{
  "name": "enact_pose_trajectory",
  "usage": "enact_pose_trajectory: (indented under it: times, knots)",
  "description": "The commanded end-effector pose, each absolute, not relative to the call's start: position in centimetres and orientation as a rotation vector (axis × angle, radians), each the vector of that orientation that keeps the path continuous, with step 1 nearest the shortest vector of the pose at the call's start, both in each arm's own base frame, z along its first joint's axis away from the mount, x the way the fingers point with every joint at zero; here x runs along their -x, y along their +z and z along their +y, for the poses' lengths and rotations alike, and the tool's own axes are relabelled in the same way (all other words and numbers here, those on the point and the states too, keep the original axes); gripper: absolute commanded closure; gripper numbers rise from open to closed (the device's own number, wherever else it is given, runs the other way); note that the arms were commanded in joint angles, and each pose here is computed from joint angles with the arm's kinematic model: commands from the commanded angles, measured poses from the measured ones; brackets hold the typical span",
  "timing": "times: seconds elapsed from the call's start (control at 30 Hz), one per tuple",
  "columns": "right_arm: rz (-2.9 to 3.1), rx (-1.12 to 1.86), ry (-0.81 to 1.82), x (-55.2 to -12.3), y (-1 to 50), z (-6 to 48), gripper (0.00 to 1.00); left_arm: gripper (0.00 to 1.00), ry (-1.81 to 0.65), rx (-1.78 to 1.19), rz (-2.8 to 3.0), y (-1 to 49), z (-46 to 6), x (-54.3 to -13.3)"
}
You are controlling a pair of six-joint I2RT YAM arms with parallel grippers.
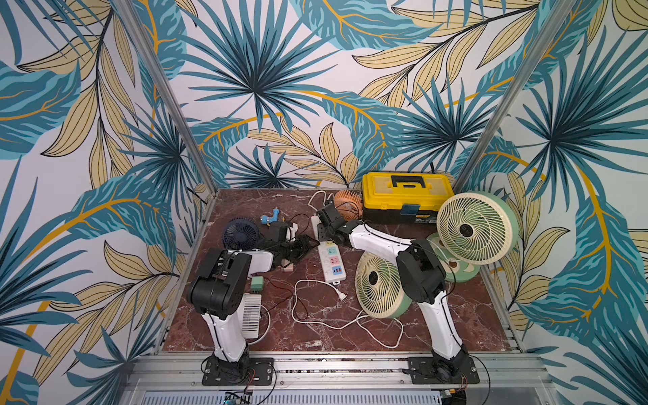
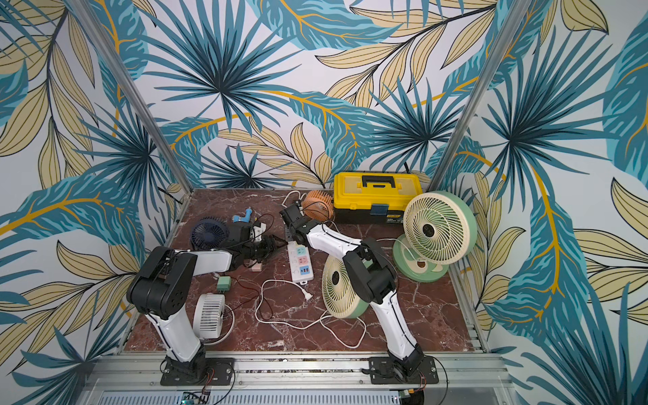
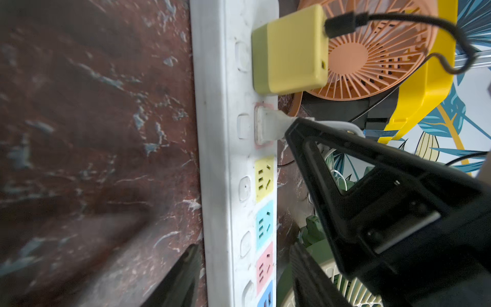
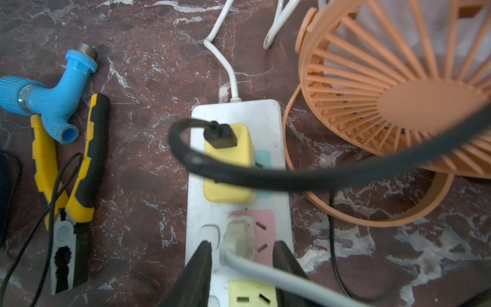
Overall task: Unplug the desk fan from the power strip
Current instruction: Remove the plug from the socket.
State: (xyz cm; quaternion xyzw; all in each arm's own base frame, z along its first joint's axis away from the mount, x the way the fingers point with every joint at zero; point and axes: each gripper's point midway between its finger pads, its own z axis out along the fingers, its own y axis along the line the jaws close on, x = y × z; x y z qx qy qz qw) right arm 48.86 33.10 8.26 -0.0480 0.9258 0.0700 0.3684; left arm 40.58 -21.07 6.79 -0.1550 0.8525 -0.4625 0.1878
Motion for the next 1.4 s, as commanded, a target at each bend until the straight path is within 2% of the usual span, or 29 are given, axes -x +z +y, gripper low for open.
enact_pose_trajectory:
  times: [0.0,0.47,0.7,1.37]
  knots:
    - [2.374,0.111,0.154,-49.4,7.2,33.0,0.61,0.42,-1.328,0.39,2.367,7.7,-22.0,-41.6]
    - [2.359,0.112,0.164,-50.2,6.7,33.7,0.67,0.42,-1.348,0.366,2.438,5.3,-24.6,-40.8]
    - [2.359,0.116,0.148,-50.4,6.3,33.6,0.74,0.43,-1.335,0.376,2.464,4.4,-24.6,-40.6]
    - [2.36,0.133,0.113,-50.3,6.0,33.4,0.87,0.46,-1.12,0.368,2.585,2.1,-23.1,-40.0]
